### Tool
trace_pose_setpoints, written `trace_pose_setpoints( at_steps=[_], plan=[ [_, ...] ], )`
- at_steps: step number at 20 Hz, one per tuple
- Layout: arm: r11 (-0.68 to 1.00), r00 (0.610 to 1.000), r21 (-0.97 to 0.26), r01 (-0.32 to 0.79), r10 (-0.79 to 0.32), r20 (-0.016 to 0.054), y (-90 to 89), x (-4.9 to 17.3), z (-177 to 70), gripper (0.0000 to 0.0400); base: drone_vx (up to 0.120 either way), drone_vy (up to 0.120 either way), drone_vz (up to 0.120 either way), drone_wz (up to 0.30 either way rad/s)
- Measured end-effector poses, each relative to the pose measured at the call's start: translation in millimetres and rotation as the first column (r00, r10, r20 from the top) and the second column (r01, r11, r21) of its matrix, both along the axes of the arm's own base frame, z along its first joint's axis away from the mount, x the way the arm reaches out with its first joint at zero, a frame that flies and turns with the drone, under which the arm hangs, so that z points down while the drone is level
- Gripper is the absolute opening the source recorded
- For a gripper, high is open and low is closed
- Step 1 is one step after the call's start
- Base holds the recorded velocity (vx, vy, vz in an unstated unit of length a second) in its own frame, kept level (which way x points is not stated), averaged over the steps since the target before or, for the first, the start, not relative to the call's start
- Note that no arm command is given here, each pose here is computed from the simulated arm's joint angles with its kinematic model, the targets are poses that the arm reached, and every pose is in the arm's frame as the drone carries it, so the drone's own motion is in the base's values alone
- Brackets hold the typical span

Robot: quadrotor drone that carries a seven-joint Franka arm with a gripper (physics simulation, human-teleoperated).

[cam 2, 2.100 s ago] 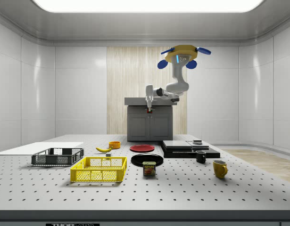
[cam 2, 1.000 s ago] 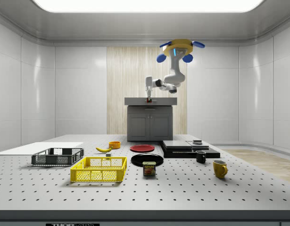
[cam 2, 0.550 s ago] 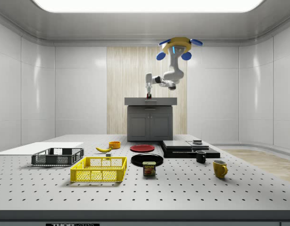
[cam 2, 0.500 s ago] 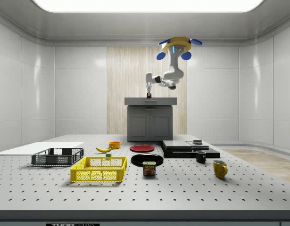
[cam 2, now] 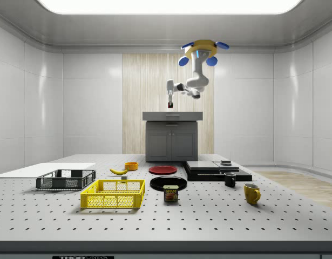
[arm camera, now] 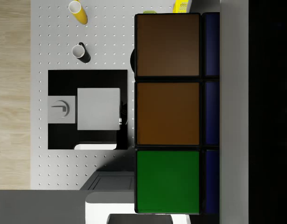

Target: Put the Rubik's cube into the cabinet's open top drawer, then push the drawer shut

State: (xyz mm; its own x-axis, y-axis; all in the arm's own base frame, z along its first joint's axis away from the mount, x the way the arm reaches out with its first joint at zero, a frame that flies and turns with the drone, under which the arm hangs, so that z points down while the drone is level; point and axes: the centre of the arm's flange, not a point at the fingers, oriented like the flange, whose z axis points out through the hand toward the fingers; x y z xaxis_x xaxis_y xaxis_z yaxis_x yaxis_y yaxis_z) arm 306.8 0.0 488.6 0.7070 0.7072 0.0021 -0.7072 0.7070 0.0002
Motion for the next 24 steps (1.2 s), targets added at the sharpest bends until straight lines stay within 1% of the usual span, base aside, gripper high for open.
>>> trace_pose_setpoints(
  at_steps=[3,10,12,24],
  plan=[
    [1.000,1.000,0.000,0.000,0.000,0.0000,0.0,0.0,0.0,0.0325,0.000,-0.120,0.093,0.000],
    [1.000,1.000,0.000,0.000,0.000,0.0000,0.0,0.0,0.0,0.0325,0.000,-0.120,0.000,0.000],
    [1.000,1.000,0.000,0.000,0.000,0.0000,0.0,0.0,0.0,0.0325,0.000,-0.120,0.080,0.000],
    [1.000,1.000,0.000,0.000,0.000,0.0000,0.0,0.0,0.0,0.0325,0.000,-0.120,0.000,0.000]
  ],
)
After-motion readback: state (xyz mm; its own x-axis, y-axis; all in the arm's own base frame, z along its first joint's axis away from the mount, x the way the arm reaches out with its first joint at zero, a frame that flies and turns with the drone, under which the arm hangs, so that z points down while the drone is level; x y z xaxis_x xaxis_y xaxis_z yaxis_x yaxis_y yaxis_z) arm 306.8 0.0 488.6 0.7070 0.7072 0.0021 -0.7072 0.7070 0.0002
